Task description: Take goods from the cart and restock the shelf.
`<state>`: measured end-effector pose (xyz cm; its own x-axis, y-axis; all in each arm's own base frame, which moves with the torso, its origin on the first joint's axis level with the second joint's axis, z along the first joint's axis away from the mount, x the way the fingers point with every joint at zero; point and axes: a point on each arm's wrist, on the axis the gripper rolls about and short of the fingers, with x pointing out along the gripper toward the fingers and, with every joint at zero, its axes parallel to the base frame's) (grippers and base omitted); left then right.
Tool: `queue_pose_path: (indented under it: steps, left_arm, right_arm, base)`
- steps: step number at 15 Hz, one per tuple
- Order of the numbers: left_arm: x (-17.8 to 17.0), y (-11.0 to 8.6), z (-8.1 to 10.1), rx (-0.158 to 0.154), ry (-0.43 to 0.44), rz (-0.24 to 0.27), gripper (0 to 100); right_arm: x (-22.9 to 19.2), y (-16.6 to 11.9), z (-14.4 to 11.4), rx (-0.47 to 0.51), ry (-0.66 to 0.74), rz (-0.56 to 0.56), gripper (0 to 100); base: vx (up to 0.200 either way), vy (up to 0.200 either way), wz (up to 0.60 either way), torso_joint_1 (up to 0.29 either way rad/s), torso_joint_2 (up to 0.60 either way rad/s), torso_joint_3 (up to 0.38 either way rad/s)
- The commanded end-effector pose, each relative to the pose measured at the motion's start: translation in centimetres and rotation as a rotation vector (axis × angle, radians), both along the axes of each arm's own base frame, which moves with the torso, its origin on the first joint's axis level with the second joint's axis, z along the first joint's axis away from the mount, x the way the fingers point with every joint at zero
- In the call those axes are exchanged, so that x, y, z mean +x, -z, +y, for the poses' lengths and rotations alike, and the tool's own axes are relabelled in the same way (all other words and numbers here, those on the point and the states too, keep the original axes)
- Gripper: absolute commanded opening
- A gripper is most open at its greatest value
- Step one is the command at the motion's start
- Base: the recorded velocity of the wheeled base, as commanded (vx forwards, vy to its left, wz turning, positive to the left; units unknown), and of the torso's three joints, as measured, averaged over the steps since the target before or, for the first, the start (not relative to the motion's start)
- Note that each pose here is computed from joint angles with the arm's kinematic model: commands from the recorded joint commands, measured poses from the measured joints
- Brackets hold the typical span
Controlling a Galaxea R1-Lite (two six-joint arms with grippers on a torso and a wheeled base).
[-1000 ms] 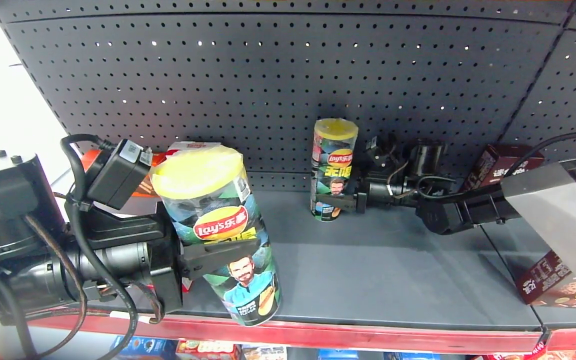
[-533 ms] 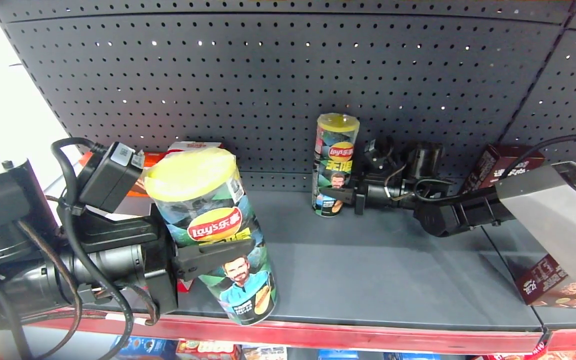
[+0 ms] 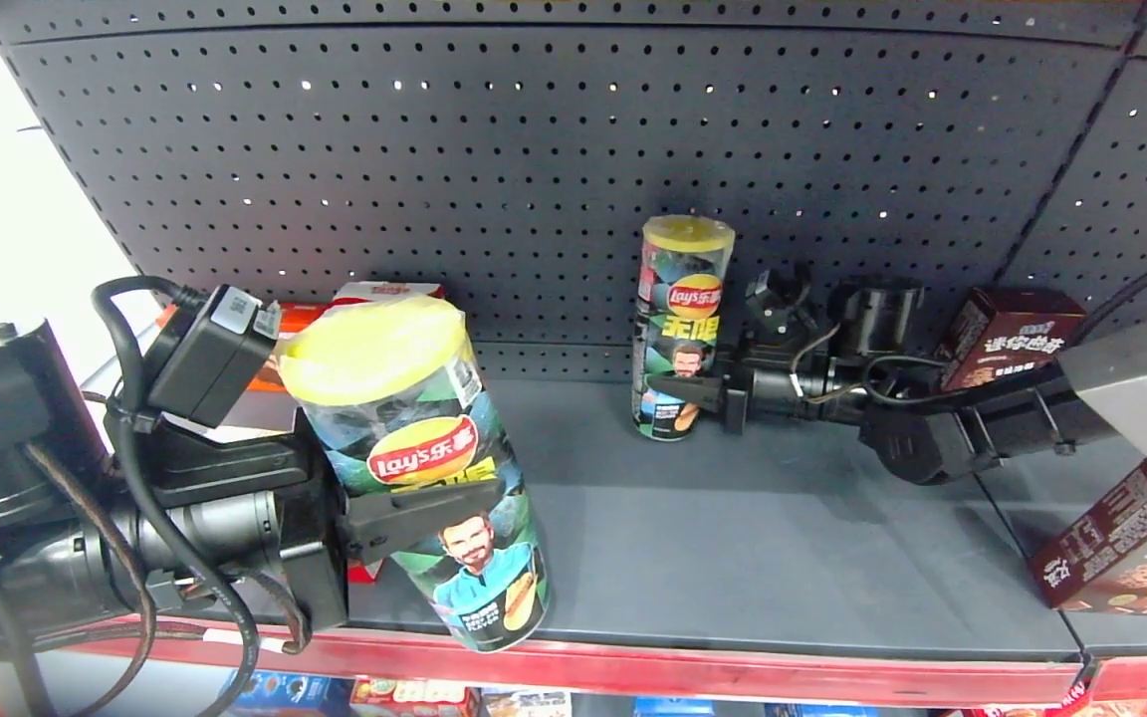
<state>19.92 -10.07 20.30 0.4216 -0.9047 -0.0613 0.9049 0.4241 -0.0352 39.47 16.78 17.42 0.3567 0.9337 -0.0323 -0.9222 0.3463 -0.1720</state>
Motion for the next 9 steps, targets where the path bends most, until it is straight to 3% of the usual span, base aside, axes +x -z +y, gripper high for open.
queue_pose_path:
  steps: [1,9]
  left_arm:
    - [0.0,0.0,0.0,0.0,0.001,-0.001,0]
    - [-0.3,-0.1,0.0,0.001,-0.001,0.0,0]
  right_arm:
    - [-5.0,-2.5,-0.5,0.022,-0.002,-0.053,0]
    - [-15.4,1.3,-2.4,0.0,-0.004,-0.012,0]
  base:
    - [0.0,0.0,0.0,0.0,0.0,0.0]
    - [0.0,0.0,0.0,0.0,0.0,0.0]
